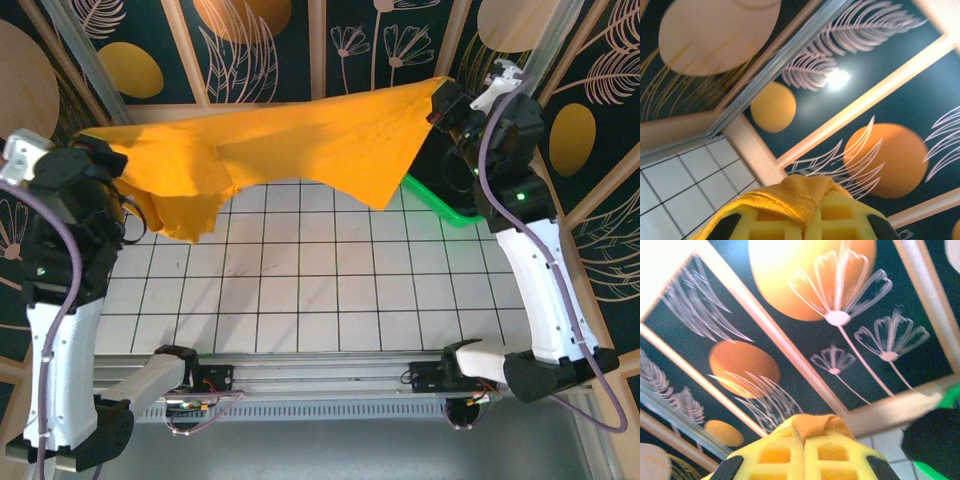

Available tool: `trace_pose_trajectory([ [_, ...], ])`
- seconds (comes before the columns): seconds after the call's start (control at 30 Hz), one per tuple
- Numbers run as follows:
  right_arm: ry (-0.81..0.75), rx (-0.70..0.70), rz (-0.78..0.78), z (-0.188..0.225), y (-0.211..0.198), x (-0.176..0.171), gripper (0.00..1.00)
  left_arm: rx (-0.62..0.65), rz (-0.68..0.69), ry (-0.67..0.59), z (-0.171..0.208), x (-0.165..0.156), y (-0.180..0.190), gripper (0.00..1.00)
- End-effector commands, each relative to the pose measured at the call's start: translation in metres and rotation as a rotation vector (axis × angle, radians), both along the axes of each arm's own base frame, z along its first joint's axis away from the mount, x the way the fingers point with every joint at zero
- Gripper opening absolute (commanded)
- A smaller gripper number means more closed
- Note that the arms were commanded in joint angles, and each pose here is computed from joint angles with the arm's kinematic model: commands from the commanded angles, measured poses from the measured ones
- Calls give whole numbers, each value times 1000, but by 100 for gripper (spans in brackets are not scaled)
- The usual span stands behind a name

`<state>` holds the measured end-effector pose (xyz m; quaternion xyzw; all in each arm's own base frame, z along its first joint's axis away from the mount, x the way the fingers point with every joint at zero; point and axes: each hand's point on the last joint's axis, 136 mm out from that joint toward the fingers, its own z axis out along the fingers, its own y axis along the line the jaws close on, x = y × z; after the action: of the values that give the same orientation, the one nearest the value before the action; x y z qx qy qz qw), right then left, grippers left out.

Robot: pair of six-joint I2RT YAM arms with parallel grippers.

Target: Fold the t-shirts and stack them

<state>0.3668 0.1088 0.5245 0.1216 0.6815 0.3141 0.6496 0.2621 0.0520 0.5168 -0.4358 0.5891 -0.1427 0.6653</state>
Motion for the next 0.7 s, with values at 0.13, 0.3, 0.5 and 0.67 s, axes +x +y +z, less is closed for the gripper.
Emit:
trace_pose_trajectory([
  [0.13, 21, 71, 151, -8, 36, 45, 0, 61, -28, 161, -30, 62, -13, 0],
  [0.3, 100, 91, 309, -38, 78, 97, 0, 87, -17, 240, -52, 110, -5, 0],
  [0.5, 134, 68, 377, -39, 104, 150, 0, 115, -24, 249, -38, 163, 23, 0],
  [0.67, 100, 94, 356, -12, 97, 166, 0, 178, 37, 148, 35, 158, 37, 0],
])
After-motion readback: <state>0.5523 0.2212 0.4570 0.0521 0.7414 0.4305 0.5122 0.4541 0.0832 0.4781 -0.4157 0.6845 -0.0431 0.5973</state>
